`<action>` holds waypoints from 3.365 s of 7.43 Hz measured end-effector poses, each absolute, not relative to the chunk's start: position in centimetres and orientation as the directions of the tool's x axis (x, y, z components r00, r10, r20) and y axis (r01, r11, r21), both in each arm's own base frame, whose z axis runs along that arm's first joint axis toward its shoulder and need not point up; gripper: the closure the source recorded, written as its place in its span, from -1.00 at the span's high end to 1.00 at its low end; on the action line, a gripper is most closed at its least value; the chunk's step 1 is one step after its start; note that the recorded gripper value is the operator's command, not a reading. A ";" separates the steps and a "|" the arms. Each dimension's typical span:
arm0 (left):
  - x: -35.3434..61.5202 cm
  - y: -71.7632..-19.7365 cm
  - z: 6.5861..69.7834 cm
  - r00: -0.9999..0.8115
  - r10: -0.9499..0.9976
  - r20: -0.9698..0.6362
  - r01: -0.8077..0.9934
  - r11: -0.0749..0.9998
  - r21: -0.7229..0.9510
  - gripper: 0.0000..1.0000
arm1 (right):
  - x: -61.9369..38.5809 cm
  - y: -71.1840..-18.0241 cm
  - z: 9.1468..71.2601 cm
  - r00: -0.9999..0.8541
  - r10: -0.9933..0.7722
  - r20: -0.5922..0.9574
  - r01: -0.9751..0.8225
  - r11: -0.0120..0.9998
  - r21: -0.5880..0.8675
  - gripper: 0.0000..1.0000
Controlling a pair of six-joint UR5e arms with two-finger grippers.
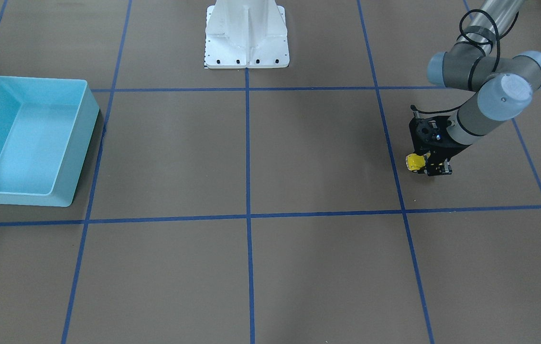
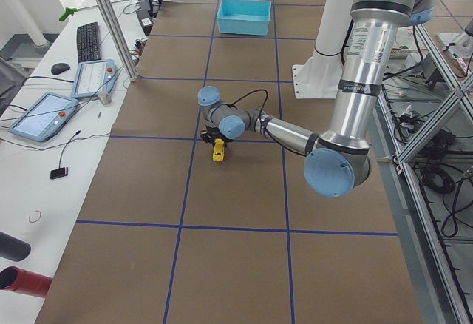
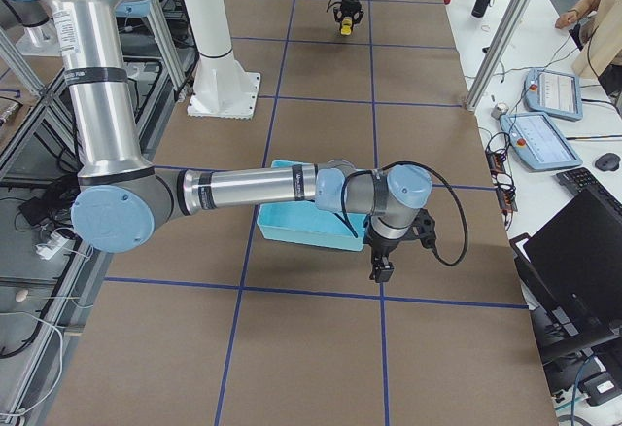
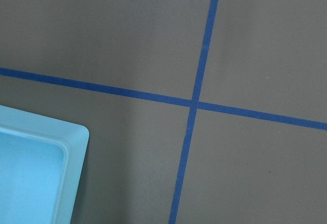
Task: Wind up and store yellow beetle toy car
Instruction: 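Close the left gripper on the yellow car, pressing it onto the table, then hold the yellow car pressed down with the left gripper, then drag the yellow car backward along the table with the left gripper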
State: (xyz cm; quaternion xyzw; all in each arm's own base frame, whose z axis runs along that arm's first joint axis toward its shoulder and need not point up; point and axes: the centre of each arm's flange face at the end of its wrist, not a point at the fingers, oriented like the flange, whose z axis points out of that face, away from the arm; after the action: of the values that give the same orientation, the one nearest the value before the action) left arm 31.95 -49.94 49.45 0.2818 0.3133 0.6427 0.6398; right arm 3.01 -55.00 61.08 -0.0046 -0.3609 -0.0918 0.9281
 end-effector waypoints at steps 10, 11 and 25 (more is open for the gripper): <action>29.6 -50.2 52.3 -0.065 0.998 -0.025 -0.492 -0.010 0.871 -1.00 | 2.9 -55.4 59.8 0.722 -0.183 0.667 0.173 0.981 0.083 1.00; 29.6 -50.3 52.6 -0.067 0.997 -0.030 -0.488 -0.007 0.873 -1.00 | 2.9 -55.5 59.7 0.722 -0.186 0.667 0.173 0.981 0.086 1.00; 28.3 -49.5 56.5 -0.057 0.995 -0.079 -0.485 0.041 0.874 -1.00 | 2.3 -56.6 58.0 0.716 -0.214 0.664 0.181 0.976 0.119 1.00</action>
State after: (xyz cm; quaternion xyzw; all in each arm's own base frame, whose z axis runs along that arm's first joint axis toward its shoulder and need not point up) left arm 28.31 -49.46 56.55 0.3246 0.3933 0.6115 0.6049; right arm 2.30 -56.62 57.96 0.0225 -0.3614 -0.1065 0.9261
